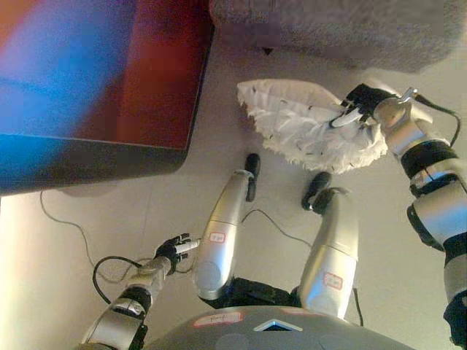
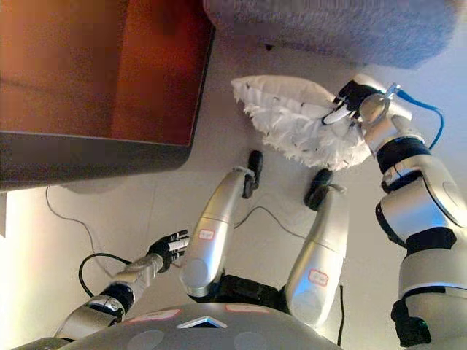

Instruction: Pick up the pillow and put it on the sofa.

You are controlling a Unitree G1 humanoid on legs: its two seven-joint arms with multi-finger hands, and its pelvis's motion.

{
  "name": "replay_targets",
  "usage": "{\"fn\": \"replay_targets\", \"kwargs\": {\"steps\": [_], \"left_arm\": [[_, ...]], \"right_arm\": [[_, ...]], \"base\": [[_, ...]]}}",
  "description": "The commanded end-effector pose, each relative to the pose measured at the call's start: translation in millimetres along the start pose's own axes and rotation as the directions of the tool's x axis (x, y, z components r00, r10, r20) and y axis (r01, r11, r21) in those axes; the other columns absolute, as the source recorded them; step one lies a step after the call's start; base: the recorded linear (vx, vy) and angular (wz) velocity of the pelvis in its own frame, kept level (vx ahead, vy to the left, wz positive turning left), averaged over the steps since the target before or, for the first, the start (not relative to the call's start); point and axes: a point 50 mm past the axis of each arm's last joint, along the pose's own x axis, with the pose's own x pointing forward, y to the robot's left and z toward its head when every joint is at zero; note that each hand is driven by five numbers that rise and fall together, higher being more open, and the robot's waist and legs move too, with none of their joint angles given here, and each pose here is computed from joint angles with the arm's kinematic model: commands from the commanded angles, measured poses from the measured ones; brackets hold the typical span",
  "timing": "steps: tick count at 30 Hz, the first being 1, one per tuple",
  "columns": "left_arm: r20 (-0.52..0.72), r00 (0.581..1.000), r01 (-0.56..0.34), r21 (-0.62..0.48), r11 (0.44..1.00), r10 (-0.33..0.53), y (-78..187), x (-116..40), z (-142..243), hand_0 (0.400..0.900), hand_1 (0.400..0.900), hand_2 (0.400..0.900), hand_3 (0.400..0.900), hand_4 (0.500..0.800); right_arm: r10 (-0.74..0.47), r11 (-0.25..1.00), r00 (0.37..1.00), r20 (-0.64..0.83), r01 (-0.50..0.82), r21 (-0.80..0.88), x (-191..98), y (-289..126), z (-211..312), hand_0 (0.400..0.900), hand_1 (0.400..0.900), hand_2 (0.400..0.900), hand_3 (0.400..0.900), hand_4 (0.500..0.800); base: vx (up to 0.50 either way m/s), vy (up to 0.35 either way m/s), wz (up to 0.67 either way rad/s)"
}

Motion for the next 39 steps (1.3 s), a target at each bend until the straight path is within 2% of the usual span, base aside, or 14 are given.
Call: {"fn": "replay_targets", "kwargs": {"steps": [1,7,14,19,25,30,35,39], "left_arm": [[-0.101,0.987,-0.118,0.063,0.991,0.124,37,-6.8,-13,0.900,0.900,0.900,0.900,0.800],[-0.143,0.982,-0.112,0.081,0.990,0.123,40,-6.2,-11,0.900,0.900,0.900,0.900,0.800],[-0.270,0.949,-0.141,0.099,0.985,0.163,48,-11.6,-39,0.900,0.900,0.900,0.900,0.800],[-0.334,0.922,-0.183,0.079,0.980,0.199,58,-17.1,-53,0.900,0.900,0.900,0.900,0.800],[-0.382,0.893,-0.202,0.132,0.971,0.237,70,-22.7,-61,0.900,0.900,0.900,0.900,0.800],[-0.385,0.886,-0.215,0.153,0.964,0.259,76,-25.8,-68,0.900,0.900,0.900,0.900,0.800],[-0.377,0.868,-0.277,0.171,0.945,0.323,96,-35.6,-77,0.900,0.900,0.900,0.900,0.800],[-0.364,0.863,-0.307,0.170,0.936,0.349,99,-39.4,-87,0.900,0.900,0.900,0.900,0.800]], "right_arm": [[-0.151,0.988,0.965,0.216,0.139,0.066,-14,-42,33,0.400,0.400,0.400,0.400,0.500],[-0.091,0.993,0.963,0.254,0.068,0.100,-13,-11,23,0.400,0.400,0.400,0.400,0.500],[-0.063,0.995,0.941,0.334,0.034,0.092,-23,0,17,0.400,0.400,0.400,0.400,0.500],[-0.103,0.993,0.914,0.392,0.071,0.095,-32,-20,24,0.400,0.400,0.400,0.400,0.500],[-0.153,0.985,0.909,0.389,0.111,0.130,-38,-55,32,0.400,0.400,0.400,0.400,0.500],[-0.182,0.978,0.916,0.358,0.129,0.167,-42,-75,21,0.400,0.400,0.400,0.400,0.500],[-0.173,0.963,0.928,0.330,0.090,0.254,-39,-81,11,0.400,0.400,0.400,0.400,0.500],[-0.156,0.958,0.944,0.290,0.072,0.279,-35,-88,5,0.400,0.400,0.400,0.400,0.500]], "base": [[0.083,-0.049,-0.02],[0.156,-0.041,-0.04],[0.272,0.054,-0.08],[0.192,0.103,-0.03],[0.275,-0.069,0.47],[0.415,-0.350,0.54],[0.412,-0.502,0.21],[0.323,-0.335,0.25]]}}
